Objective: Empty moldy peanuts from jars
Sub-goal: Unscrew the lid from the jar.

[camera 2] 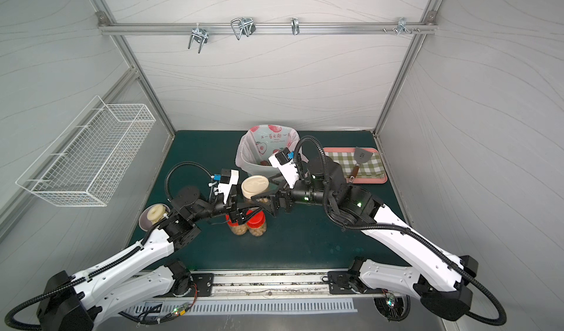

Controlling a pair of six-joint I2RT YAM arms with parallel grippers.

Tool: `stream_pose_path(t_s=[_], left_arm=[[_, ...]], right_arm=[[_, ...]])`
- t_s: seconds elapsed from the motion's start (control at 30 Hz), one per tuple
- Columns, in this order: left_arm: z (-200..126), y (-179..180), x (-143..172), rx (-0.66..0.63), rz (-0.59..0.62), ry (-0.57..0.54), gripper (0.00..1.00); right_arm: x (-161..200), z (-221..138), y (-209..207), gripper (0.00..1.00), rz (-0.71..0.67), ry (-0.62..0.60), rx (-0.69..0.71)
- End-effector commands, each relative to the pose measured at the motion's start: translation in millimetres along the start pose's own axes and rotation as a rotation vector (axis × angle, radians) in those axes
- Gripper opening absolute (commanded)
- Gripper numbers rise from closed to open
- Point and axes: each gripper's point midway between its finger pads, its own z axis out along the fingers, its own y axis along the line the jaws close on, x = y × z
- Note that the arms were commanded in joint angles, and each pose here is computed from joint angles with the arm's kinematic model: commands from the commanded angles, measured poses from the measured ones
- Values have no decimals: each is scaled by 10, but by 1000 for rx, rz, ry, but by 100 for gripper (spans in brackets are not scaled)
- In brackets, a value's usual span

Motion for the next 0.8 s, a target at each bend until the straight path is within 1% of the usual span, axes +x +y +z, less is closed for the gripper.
stream_pose_path(t_s=[0.0,0.2,0.77], left_arm=[[8,-247,-462,74,117,-106,0],[22,-285,-462,95,117,-99,0],[45,-305,-462,106,114,-95,0]], right_arm=[[-67,63,210,98,-14,-6,-91],[-48,119,167,98,-12,6,-77],[-10,242,264,98,-22,36,-118]])
